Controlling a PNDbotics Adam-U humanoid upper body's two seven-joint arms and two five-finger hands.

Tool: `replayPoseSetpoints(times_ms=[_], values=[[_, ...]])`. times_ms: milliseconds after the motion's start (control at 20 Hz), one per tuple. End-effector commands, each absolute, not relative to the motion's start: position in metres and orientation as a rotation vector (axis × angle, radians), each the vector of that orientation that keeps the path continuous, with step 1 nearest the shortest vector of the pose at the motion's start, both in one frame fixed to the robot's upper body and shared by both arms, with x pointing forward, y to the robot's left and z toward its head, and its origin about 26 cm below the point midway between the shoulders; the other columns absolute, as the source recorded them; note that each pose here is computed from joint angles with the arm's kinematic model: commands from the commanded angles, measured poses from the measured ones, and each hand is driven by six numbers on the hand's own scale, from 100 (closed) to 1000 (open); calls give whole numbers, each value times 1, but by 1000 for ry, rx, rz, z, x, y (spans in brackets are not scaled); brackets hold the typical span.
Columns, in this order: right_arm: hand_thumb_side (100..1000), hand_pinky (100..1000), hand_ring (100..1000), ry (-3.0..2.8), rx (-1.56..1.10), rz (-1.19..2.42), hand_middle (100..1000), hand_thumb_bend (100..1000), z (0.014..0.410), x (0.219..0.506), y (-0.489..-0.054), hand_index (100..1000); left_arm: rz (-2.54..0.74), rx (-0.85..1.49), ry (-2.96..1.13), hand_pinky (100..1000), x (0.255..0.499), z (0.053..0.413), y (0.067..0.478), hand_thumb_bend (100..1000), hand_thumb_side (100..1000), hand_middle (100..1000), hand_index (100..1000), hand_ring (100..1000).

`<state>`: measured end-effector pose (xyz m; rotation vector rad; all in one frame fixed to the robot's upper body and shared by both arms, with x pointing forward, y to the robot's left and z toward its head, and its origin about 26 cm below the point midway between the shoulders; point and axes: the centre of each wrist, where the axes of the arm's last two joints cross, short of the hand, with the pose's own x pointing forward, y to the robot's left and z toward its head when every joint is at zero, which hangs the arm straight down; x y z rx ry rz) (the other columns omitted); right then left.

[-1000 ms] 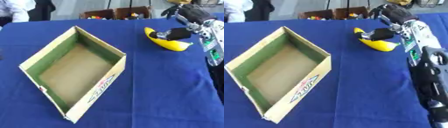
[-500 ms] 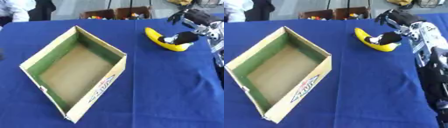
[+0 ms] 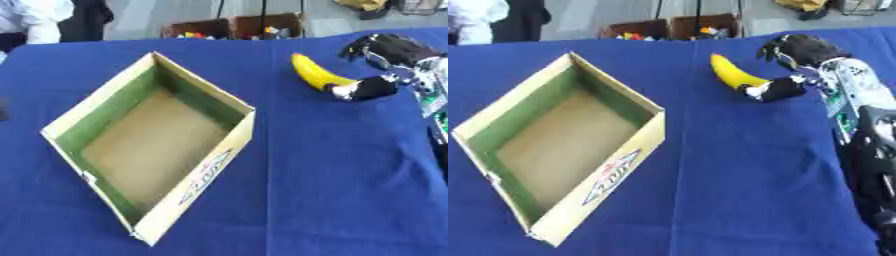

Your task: Pick up objects on the table and place them in the box.

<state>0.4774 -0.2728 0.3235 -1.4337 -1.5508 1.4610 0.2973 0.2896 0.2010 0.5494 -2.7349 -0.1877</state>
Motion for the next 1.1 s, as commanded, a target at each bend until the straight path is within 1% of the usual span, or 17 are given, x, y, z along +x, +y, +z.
replayPoseSetpoints(times_ms=[50,150,500,700,1050,1100], values=[[678,584,718,-1575,-1541,1412,640,360,338,473,-276,807,-200,552,-2753,678,294,207,290,100,857,825,883,716],[678,578,710,-1578,-1555,1405,630,378,336,474,-275,801,-200,551,-2752,678,294,207,290,100,857,825,883,716],[689,570,690,-1608,-1540,1404,602,386,335,474,-272,780,-199,551,-2748,680,294,206,290,100,858,825,883,717],[669,572,692,-1613,-1519,1422,606,389,334,476,-270,780,-199,549,-2747,680,294,206,290,100,858,826,883,717],[580,599,694,-1579,-1441,1467,596,312,325,481,-267,777,-197,549,-2746,680,294,206,290,100,856,826,883,717],[578,600,693,-1577,-1426,1472,594,306,324,481,-267,776,-196,548,-2746,680,294,206,290,100,857,826,883,717]])
